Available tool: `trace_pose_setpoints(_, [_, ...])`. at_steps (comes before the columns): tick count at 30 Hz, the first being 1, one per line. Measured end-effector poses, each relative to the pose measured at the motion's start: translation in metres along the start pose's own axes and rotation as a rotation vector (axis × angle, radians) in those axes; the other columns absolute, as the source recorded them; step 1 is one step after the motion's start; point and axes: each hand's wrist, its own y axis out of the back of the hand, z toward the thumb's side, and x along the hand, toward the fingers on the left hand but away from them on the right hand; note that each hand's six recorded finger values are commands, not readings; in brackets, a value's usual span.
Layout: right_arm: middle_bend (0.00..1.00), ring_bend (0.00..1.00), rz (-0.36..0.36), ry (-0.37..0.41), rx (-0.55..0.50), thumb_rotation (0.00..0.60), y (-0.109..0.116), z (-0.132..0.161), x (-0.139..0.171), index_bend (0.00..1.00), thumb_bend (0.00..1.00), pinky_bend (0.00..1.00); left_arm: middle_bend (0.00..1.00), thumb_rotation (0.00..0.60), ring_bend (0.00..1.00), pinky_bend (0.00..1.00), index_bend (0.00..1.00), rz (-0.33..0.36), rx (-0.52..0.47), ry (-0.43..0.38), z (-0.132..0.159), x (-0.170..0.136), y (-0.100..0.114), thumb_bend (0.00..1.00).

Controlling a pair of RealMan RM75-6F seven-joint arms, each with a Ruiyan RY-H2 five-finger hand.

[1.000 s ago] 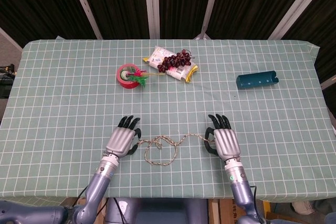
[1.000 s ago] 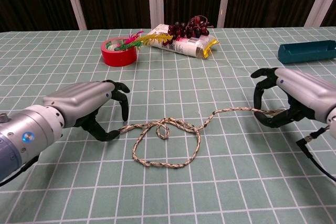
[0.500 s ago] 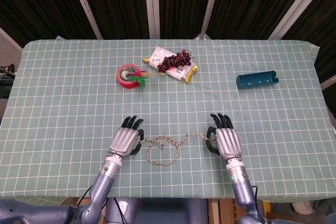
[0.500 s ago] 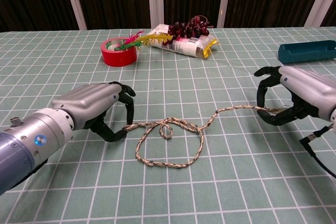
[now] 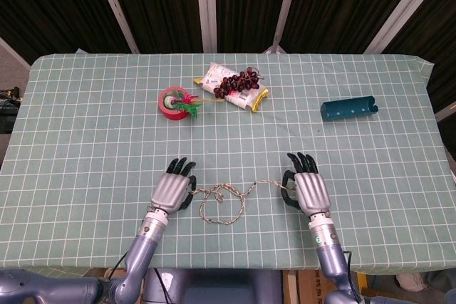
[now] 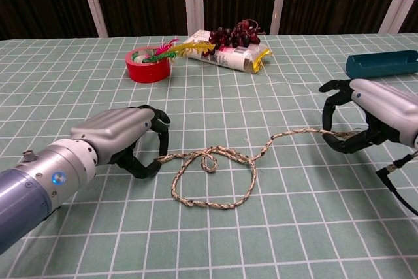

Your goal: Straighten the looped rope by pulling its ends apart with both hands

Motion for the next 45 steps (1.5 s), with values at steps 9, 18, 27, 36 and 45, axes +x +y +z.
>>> trace_pose_setpoints(9, [0.14, 0.00, 0.001, 0.001, 0.002, 0.600, 0.000, 0.000, 0.001, 0.68, 0.47, 0.00, 0.14, 0.600, 0.00, 0.00, 0.56, 0.002, 0.000, 0.011, -0.001, 0.000, -0.001, 0.54])
trace_pose_setpoints(18, [0.14, 0.00, -0.007, 0.002, 0.002, 0.600, 0.004, -0.001, 0.002, 0.68, 0.47, 0.00, 0.15, 0.600, 0.00, 0.00, 0.56, 0.022, 0.005, 0.027, -0.011, -0.001, 0.007, 0.55])
trace_pose_setpoints(27, [0.14, 0.00, -0.029, -0.001, 0.016, 0.600, 0.017, -0.005, 0.002, 0.69, 0.47, 0.00, 0.16, 0.600, 0.00, 0.00, 0.57, 0.069, -0.006, 0.059, -0.035, -0.005, 0.035, 0.56])
trace_pose_setpoints(36, [0.14, 0.00, -0.062, -0.023, 0.041, 0.600, 0.035, -0.019, 0.003, 0.69, 0.47, 0.00, 0.16, 0.600, 0.00, 0.00, 0.57, 0.133, -0.013, 0.097, -0.076, -0.022, 0.076, 0.56])
trace_pose_setpoints(45, [0.14, 0.00, -0.094, -0.075, 0.045, 0.600, 0.057, -0.046, 0.007, 0.69, 0.48, 0.00, 0.16, 0.600, 0.00, 0.00, 0.57, 0.179, -0.007, 0.155, -0.134, -0.058, 0.111, 0.56])
